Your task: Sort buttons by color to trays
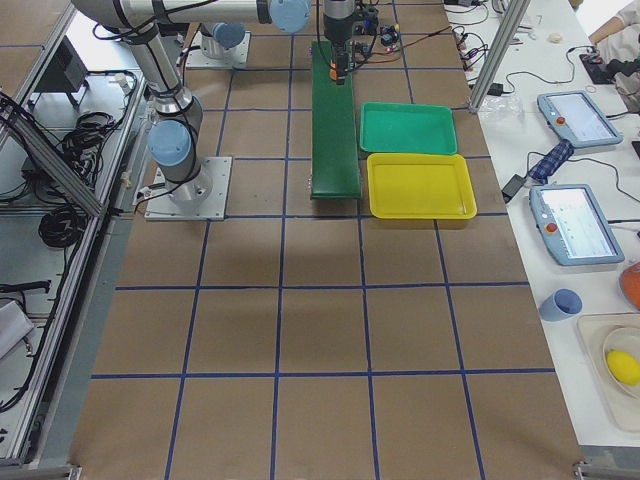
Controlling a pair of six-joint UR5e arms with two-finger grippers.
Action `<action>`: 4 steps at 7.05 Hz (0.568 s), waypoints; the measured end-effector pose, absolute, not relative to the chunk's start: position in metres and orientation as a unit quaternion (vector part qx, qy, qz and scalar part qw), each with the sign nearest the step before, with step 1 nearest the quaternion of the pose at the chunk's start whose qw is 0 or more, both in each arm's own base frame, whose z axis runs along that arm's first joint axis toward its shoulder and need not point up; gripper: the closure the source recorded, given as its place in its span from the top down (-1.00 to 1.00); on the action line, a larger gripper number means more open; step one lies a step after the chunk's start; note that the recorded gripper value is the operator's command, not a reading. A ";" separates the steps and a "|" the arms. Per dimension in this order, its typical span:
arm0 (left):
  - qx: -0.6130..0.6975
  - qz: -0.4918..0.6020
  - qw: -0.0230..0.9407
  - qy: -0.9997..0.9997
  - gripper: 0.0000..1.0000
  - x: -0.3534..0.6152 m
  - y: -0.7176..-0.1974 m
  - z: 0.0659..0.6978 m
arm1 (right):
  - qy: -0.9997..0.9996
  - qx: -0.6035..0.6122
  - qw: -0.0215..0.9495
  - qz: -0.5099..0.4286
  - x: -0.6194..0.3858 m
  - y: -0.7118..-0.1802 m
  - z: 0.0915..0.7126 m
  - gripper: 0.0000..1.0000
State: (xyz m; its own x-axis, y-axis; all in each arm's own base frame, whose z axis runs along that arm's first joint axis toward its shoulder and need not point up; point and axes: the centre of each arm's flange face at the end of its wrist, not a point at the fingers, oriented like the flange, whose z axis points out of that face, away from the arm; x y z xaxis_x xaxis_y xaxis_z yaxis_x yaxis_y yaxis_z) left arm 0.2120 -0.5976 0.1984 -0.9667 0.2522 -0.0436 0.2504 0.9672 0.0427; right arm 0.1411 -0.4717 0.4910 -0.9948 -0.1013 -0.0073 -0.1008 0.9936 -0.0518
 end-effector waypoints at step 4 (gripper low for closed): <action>0.082 0.005 -0.018 0.996 -1.00 0.115 -0.572 0.298 | 0.998 -0.051 0.007 -0.023 0.142 -0.465 0.488 1.00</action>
